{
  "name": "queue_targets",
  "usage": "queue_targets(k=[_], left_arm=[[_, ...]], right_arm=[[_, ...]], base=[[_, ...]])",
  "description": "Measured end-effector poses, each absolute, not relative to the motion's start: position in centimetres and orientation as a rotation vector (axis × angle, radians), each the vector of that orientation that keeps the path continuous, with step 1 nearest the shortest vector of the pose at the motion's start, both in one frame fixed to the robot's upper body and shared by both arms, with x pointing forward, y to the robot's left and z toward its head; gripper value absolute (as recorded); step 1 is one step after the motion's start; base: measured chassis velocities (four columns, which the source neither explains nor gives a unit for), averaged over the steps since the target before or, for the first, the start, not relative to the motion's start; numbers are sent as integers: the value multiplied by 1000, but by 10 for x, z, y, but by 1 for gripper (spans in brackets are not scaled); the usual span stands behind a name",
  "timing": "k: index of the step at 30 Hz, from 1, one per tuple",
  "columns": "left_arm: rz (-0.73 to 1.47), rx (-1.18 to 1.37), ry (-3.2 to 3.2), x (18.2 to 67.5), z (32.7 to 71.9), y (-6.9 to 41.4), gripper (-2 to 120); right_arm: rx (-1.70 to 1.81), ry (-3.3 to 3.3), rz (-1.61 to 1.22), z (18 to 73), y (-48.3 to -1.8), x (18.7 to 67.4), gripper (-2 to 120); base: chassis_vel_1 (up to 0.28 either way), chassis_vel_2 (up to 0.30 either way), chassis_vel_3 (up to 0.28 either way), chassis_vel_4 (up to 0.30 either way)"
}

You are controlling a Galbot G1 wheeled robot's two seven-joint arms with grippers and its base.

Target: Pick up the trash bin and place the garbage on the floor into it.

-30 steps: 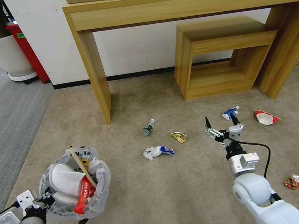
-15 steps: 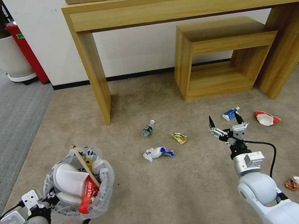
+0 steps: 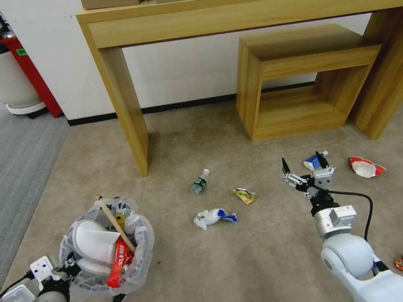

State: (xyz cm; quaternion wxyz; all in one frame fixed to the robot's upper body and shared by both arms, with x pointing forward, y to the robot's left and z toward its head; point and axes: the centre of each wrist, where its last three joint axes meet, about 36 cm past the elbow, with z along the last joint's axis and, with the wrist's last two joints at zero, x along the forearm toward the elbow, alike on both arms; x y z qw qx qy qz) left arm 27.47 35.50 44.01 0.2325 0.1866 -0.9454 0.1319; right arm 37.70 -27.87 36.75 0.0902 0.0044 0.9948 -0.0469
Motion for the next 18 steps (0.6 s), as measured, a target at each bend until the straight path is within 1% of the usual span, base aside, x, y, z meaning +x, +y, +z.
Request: queue_targets(k=[10, 18], left_arm=[[361, 514, -2602, 274, 440, 355, 0], [365, 513, -2605, 274, 439, 354, 0]], right_arm=[[12, 2959, -145, 367, -278, 376, 100], [14, 2963, -153, 365, -279, 374, 100]], base=[[-62, 67, 59, -54], [-108, 107, 113, -107]])
